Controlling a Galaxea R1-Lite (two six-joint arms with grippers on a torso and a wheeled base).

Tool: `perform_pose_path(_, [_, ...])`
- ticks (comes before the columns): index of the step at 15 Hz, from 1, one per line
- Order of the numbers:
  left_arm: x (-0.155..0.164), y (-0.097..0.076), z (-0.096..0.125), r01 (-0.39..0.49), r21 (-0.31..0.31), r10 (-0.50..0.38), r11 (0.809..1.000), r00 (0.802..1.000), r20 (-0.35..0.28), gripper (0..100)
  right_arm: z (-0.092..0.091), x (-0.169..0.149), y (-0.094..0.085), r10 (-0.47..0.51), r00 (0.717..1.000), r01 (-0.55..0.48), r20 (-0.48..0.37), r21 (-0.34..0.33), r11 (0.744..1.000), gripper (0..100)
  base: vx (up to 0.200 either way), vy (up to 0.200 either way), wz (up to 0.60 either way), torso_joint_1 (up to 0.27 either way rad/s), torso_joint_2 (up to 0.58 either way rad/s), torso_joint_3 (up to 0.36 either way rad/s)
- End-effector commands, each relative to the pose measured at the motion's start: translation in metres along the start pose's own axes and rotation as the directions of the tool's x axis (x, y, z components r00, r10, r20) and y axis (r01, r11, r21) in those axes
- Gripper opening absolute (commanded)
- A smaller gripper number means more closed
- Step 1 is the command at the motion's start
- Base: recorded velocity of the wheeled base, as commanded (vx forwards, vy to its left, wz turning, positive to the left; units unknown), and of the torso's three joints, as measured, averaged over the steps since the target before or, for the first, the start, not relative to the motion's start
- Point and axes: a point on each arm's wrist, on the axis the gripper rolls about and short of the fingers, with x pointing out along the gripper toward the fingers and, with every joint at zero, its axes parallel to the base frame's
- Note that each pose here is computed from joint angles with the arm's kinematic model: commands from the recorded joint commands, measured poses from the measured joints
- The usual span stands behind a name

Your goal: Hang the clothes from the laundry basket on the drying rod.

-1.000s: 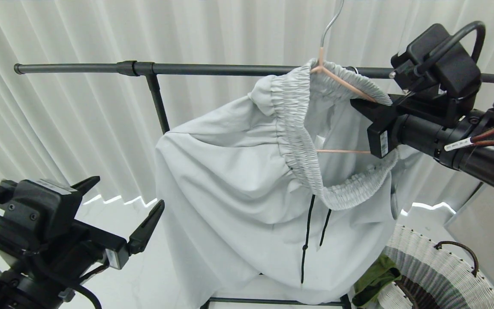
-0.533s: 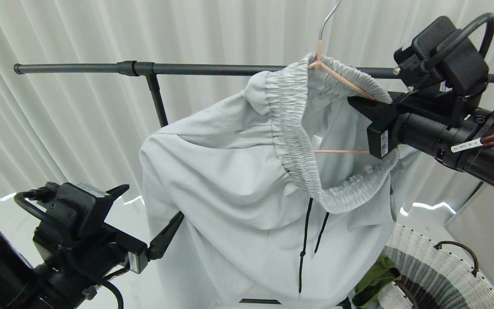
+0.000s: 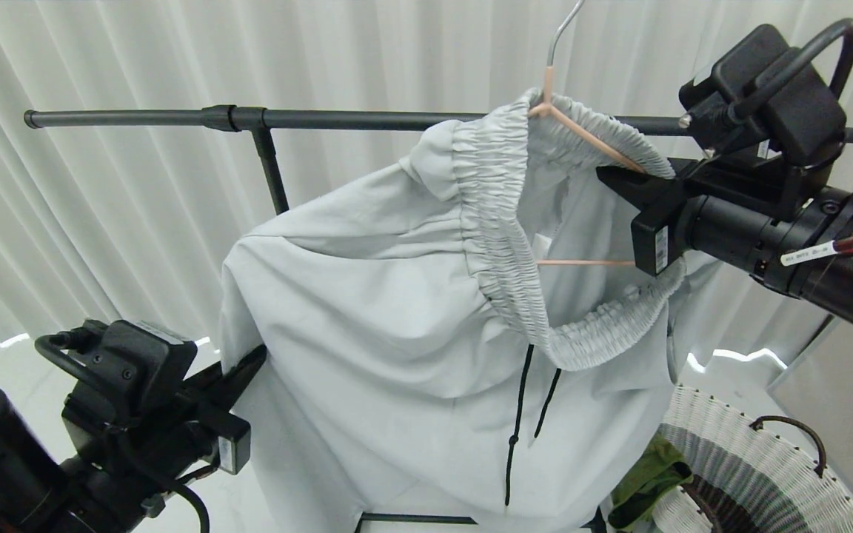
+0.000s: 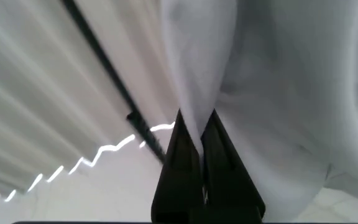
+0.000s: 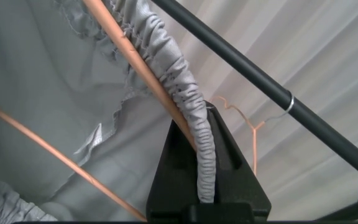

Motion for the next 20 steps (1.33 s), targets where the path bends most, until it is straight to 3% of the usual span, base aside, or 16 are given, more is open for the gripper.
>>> perform_pose_path(1, [-0.005, 0.007, -0.011, -0.043, 0.009, 0.043, 0.999, 0.998, -0.052, 0, -0.001, 0.000, -0.002, -0.011, 1.000, 0.011, -0.004, -0.001, 1.000, 0, 0.000, 0.000, 0.00, 0.000, 0.00, 0.000])
perform_pose_path(2, [-0.010, 0.016, -0.023, -0.094, 0.024, 0.096, 0.995, 0.989, -0.111, 0, -0.001, 0.001, -0.004, -0.028, 1.000, 0.028, -0.012, -0.002, 1.000, 0, 0.000, 0.000, 0.00, 0.000, 0.00, 0.000])
perform_pose_path(4, [-0.014, 0.023, -0.032, -0.138, 0.037, 0.142, 0.990, 0.977, -0.157, 0, -0.001, 0.001, -0.008, -0.051, 0.999, 0.051, -0.017, -0.002, 0.999, 0, 0.000, 0.000, 0.00, 0.000, 0.00, 0.000])
perform_pose_path(9, [-0.015, 0.022, -0.036, -0.131, 0.051, 0.138, 0.990, 0.975, -0.176, 0, 0.001, 0.003, -0.015, -0.078, 0.997, 0.078, -0.010, -0.001, 0.997, 0, 0.000, 0.000, 0.00, 0.000, 0.00, 0.000])
perform_pose_path(12, [-0.014, 0.024, -0.036, -0.136, 0.111, 0.154, 0.984, 0.971, -0.180, 0, 0.001, 0.004, -0.014, -0.076, 0.997, 0.076, -0.013, -0.002, 0.997, 0, 0.000, 0.000, 0.00, 0.000, 0.00, 0.000])
perform_pose_path(13, [-0.014, 0.024, -0.036, -0.136, 0.113, 0.155, 0.984, 0.972, -0.179, 100, 0.000, 0.005, -0.014, -0.074, 0.997, 0.074, -0.014, -0.002, 0.997, 0, 0.000, 0.000, 0.00, 0.000, 0.00, 0.000])
perform_pose_path(16, [-0.018, 0.025, -0.034, -0.145, 0.109, 0.161, 0.983, 0.974, -0.162, 100, -0.003, 0.007, -0.011, -0.083, 0.996, 0.082, -0.036, -0.007, 0.997, 0, 0.000, 0.000, 0.00, 0.000, 0.00, 0.000])
perform_pose_path(18, [-0.020, 0.026, -0.031, -0.152, 0.119, 0.169, 0.981, 0.975, -0.142, 100, -0.009, 0.014, -0.008, -0.147, 0.984, 0.146, -0.098, -0.019, 0.989, 0, 0.000, 0.000, 0.00, 0.000, 0.00, 0.000])
perform_pose_path(20, [-0.024, 0.027, -0.027, -0.156, 0.180, 0.179, 0.971, 0.977, -0.116, 100, -0.013, 0.023, -0.004, -0.219, 0.963, 0.216, -0.156, -0.034, 0.976, 0, 0.000, 0.000, 0.00, 0.000, 0.00, 0.000])
